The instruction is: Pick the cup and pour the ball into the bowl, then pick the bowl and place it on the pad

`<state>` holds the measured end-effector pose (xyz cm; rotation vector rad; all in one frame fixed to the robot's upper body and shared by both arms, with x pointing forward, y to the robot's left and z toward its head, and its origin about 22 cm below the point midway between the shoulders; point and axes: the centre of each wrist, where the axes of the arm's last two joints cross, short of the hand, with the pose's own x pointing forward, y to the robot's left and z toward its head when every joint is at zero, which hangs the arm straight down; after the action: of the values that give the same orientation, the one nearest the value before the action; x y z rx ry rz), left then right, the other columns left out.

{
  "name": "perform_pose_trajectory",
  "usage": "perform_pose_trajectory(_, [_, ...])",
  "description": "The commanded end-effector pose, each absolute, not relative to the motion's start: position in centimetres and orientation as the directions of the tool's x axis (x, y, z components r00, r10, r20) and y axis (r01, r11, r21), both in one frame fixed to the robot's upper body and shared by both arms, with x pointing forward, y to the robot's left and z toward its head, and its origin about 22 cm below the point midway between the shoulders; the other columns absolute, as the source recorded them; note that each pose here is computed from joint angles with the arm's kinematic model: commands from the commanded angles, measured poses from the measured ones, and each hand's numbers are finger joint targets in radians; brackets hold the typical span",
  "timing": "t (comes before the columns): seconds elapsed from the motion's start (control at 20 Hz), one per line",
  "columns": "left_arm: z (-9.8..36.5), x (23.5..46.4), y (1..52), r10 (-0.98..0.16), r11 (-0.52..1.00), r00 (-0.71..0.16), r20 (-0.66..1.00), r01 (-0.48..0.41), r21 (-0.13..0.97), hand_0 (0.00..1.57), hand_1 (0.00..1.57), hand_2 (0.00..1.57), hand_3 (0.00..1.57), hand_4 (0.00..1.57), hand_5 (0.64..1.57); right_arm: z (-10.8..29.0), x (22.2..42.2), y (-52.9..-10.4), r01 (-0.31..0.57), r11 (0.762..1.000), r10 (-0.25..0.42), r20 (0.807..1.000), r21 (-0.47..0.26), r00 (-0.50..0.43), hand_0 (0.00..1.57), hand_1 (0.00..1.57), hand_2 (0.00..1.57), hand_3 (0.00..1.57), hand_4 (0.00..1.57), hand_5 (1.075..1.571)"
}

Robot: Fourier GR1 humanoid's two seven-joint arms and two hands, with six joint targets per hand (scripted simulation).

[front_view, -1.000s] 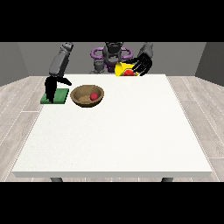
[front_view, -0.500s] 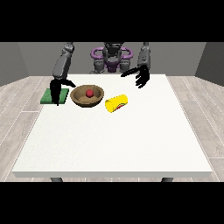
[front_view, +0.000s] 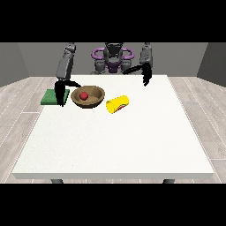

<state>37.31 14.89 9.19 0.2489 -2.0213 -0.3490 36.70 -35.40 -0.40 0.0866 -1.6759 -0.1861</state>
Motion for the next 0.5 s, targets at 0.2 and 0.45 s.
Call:
perform_pose_trajectory(0.2, [14.3,36.4,12.6,-0.294,0.936,-0.567,0.769,-0.008,0.352,0.00,0.00,0.00,0.00,0.00,1.556,-1.0,36.9,-35.8,0.095,0.966,-0.220,0.959,0.239,-0.179,0.00,0.00,0.00,0.00,0.14,1.530])
perform_pose_trajectory(0.45, [13.6,35.9,13.3,-0.297,0.922,-0.557,0.775,0.042,0.384,0.00,0.00,0.00,0.00,0.00,1.558,-2.5,36.8,-33.8,0.126,0.954,-0.252,0.955,0.273,-0.155,0.00,0.00,0.00,0.00,0.21,1.527])
